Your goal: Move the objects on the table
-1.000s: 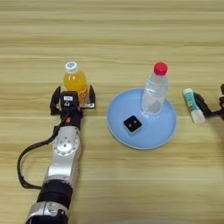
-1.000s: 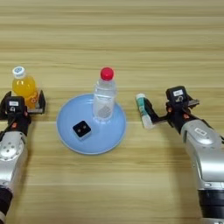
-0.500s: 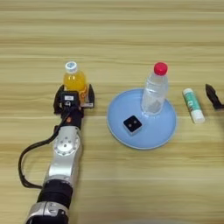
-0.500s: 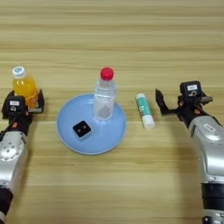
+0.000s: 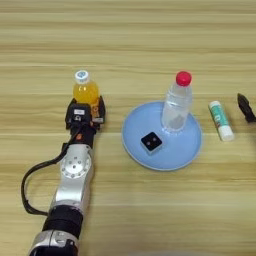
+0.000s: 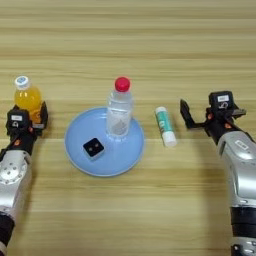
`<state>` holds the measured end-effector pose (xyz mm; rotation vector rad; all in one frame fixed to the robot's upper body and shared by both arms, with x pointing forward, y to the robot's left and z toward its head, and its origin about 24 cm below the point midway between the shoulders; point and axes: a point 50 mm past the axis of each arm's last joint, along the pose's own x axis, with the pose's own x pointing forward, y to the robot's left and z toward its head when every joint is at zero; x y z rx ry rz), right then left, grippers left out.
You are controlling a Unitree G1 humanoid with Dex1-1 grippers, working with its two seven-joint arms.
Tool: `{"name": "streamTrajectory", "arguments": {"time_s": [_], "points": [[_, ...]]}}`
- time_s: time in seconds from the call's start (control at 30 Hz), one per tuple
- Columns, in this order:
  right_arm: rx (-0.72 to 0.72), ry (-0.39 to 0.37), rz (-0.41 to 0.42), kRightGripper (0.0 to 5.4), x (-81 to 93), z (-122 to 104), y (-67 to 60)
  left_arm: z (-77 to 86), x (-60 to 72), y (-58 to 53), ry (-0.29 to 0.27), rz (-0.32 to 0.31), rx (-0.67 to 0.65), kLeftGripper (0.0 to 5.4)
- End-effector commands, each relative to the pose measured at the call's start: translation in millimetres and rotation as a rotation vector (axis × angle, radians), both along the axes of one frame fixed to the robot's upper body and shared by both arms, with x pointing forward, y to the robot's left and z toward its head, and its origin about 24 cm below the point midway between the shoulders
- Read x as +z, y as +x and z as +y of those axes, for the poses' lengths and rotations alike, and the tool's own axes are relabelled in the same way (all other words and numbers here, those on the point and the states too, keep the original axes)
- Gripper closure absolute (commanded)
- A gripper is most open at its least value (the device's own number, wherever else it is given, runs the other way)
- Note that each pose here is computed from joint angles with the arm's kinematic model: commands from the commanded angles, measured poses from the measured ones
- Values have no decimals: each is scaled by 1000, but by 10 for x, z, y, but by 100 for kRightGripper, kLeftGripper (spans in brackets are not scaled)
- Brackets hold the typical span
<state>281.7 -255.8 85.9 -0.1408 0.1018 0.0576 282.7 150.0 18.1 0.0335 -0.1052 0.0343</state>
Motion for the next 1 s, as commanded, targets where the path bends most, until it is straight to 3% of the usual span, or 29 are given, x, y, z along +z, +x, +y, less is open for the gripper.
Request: {"name": "streamTrajectory", "arguments": {"time_s": [0.03,0.33,1.0], "points": [[-13,12,-19,0,31,-6,23,-79,-17,56,2,16,-37,203],[-19,14,-19,0,28,-14,17,-122,-44,83,4,26,-51,203],[-17,12,-16,0,28,-42,10,-385,-98,52,0,45,-116,204]]}}
